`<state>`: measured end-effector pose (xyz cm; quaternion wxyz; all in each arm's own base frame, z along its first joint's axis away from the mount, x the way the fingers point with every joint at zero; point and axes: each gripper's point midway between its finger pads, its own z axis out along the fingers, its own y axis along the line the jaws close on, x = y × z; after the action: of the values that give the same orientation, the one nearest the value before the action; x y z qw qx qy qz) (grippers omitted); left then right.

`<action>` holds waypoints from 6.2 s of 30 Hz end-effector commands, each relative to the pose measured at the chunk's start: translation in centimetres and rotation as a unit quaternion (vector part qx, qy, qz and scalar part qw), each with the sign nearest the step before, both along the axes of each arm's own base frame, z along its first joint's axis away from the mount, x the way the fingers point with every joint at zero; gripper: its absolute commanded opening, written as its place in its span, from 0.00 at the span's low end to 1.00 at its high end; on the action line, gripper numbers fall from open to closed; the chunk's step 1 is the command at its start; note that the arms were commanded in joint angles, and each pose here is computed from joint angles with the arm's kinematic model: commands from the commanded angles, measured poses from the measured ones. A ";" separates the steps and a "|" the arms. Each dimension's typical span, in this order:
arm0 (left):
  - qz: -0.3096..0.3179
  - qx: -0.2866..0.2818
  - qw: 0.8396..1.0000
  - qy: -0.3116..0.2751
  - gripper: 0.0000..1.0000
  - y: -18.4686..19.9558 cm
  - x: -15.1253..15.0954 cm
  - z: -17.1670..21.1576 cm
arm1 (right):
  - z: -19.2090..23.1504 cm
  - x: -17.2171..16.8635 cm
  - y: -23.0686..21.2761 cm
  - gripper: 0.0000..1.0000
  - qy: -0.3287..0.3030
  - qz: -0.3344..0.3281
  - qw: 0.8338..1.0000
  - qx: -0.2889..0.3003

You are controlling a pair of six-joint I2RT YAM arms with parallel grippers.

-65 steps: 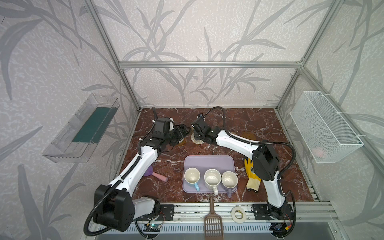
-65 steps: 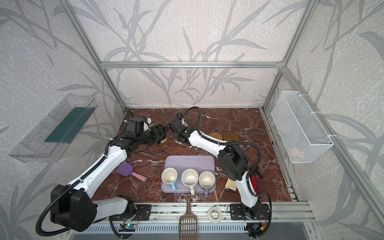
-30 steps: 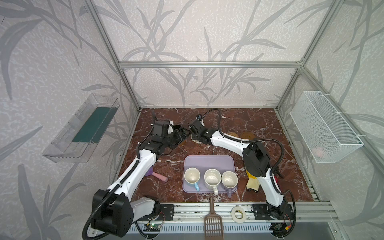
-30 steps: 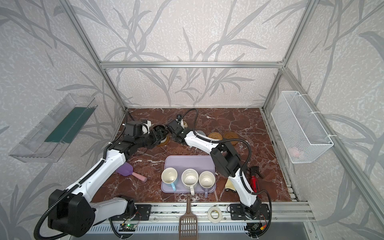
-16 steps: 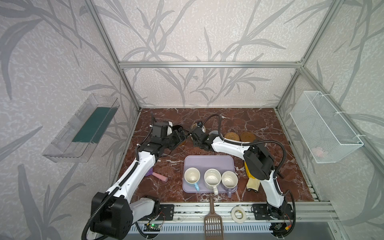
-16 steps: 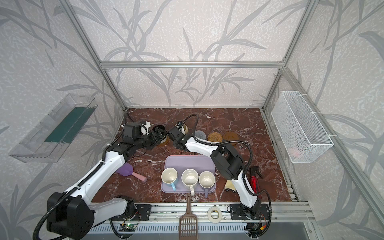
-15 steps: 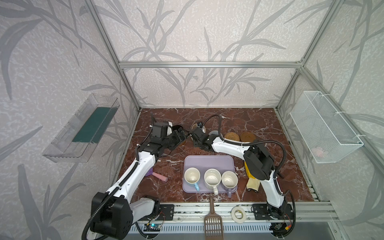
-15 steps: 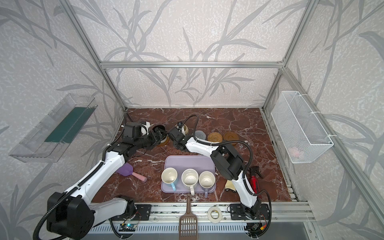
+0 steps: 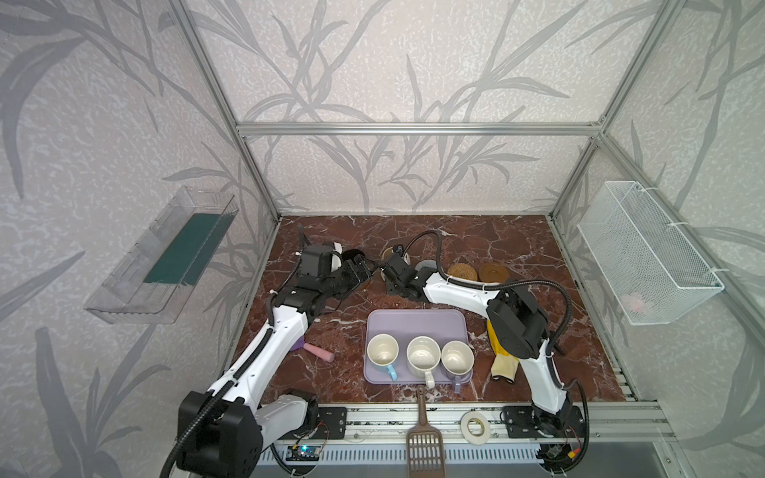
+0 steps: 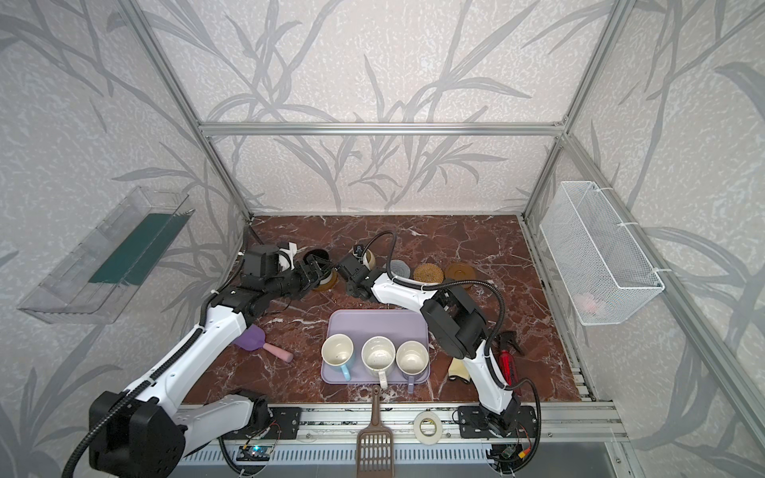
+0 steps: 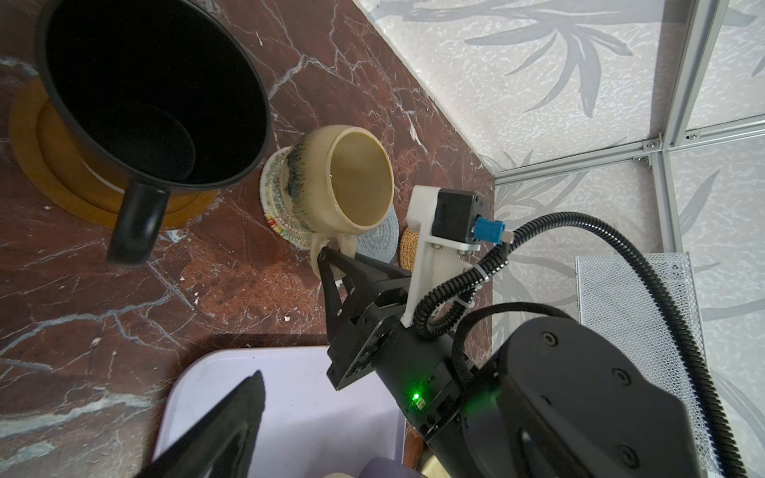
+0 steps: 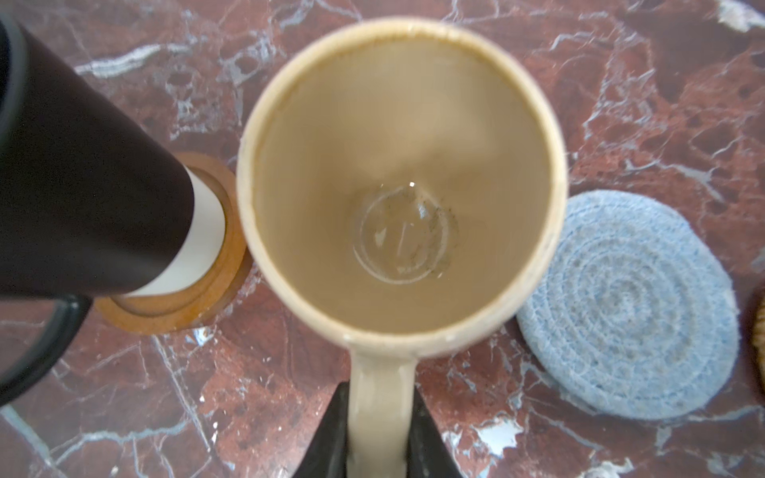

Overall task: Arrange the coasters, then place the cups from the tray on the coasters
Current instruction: 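Lower the cream mug onto the woven coaster and open the right gripper, then raise the right gripper away while the left gripper moves over the tray, then lower the left gripper into the white mug on the tray and grip its rim, then lift the light blue mug toward the knitted coaster with the left gripper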

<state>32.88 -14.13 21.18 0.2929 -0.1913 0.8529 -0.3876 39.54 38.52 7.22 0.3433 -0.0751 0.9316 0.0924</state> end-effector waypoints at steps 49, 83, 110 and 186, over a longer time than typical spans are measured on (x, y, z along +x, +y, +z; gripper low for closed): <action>-0.116 0.347 0.922 0.128 0.99 -4.1 -20.4 -8.5 | 11.6 -18.0 -14.6 0.99 0.016 0.099 0.987 0.126; -0.139 0.382 0.902 0.146 0.39 -4.3 -21.3 -15.4 | 11.6 -18.9 -13.2 0.99 0.025 0.131 0.977 0.165; -0.105 0.390 0.911 0.086 0.04 -4.3 -19.0 -13.0 | 11.5 -19.7 -11.9 0.99 0.021 0.185 0.967 0.172; -0.042 0.368 0.925 -0.078 0.00 -17.5 8.3 -1.0 | 15.8 -7.9 -21.9 0.99 0.007 -0.055 0.948 0.312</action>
<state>38.46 -31.20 16.96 0.3226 0.0221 0.9436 -0.0705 31.42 17.57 22.81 0.3237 0.0816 0.8661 0.3720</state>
